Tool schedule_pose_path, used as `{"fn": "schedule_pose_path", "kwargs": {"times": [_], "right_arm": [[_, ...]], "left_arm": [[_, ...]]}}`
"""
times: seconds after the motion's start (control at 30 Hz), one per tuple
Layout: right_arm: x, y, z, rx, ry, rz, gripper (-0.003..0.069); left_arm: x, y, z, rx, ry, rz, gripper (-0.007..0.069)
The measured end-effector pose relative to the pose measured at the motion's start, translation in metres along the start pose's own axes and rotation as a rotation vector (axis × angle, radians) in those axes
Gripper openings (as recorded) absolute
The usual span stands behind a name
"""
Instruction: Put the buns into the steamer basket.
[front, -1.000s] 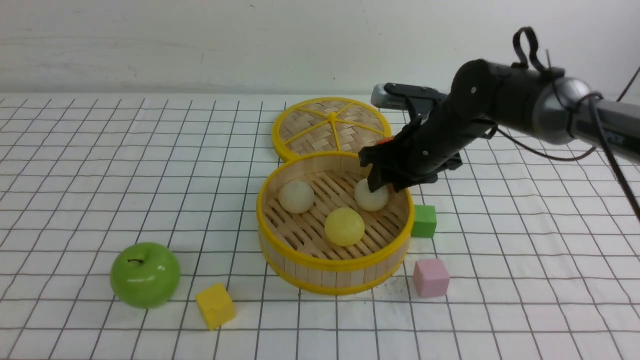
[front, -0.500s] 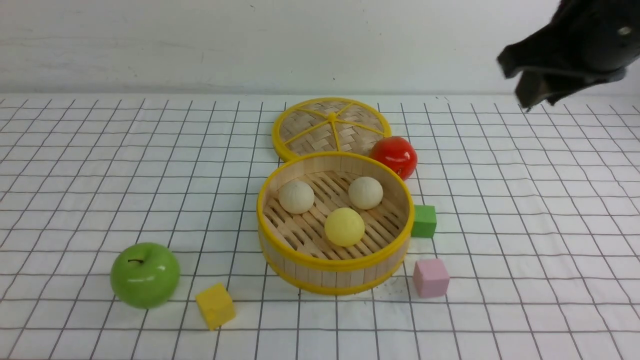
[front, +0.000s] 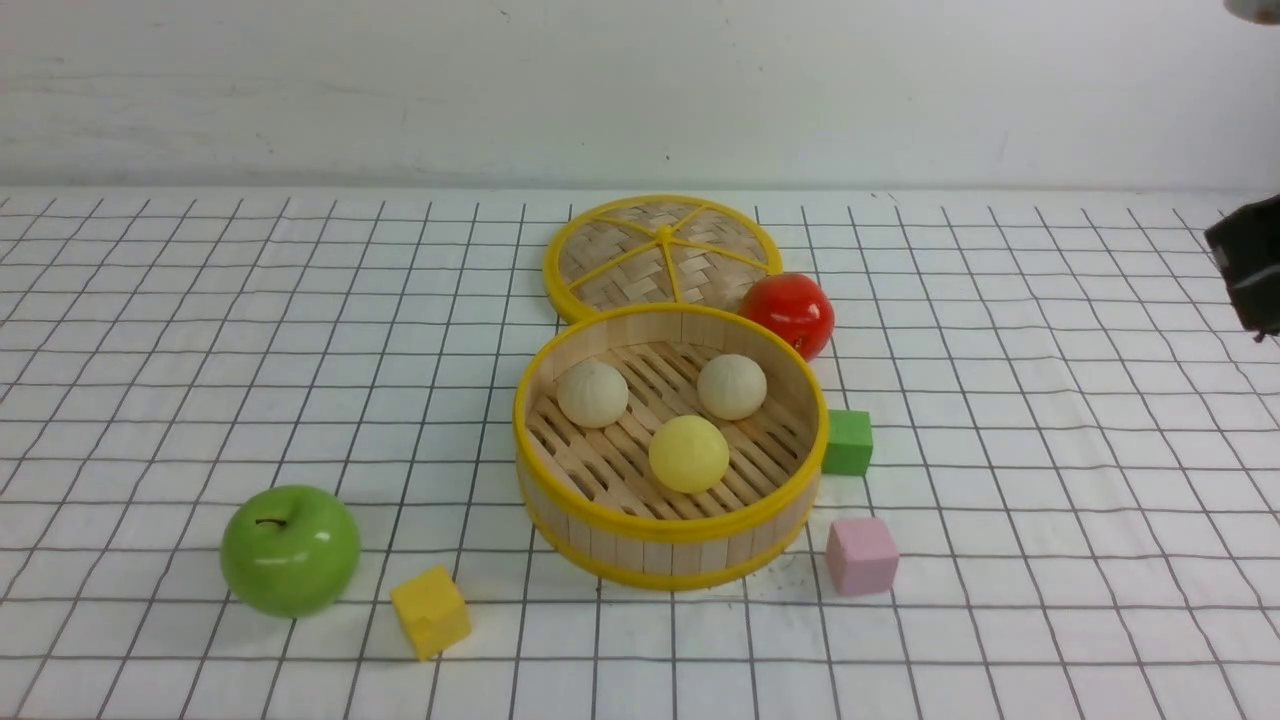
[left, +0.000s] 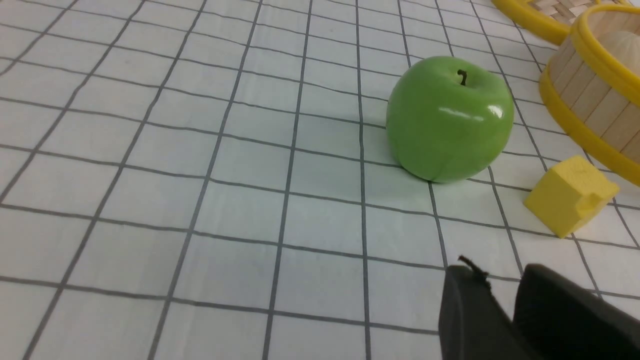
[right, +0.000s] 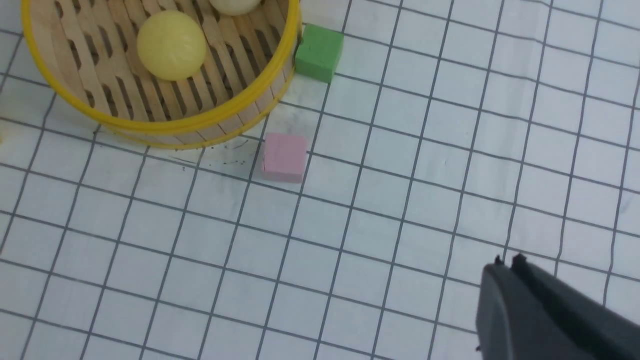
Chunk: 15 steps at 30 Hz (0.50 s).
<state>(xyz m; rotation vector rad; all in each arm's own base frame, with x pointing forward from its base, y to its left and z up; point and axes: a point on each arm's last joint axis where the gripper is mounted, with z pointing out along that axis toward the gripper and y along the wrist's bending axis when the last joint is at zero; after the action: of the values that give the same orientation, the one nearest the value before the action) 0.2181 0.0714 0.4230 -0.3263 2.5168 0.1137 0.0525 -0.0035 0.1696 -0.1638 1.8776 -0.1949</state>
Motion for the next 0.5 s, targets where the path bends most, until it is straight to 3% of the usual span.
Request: {"fn": "schedule_pose_path", "kwargs": {"times": [0.33,0.5], "right_arm": [[0.004,0.000,-0.003,0.001,-0.010,-0.002,-0.0017],[0.032,-0.012,-0.035,0.062,-0.221,-0.036,-0.0012]], "left_arm": [[0.000,0.000,0.000,0.000,0.000,0.000,0.0143],[0.000,0.000,0.000,0.000,0.000,0.000,0.0143]]}}
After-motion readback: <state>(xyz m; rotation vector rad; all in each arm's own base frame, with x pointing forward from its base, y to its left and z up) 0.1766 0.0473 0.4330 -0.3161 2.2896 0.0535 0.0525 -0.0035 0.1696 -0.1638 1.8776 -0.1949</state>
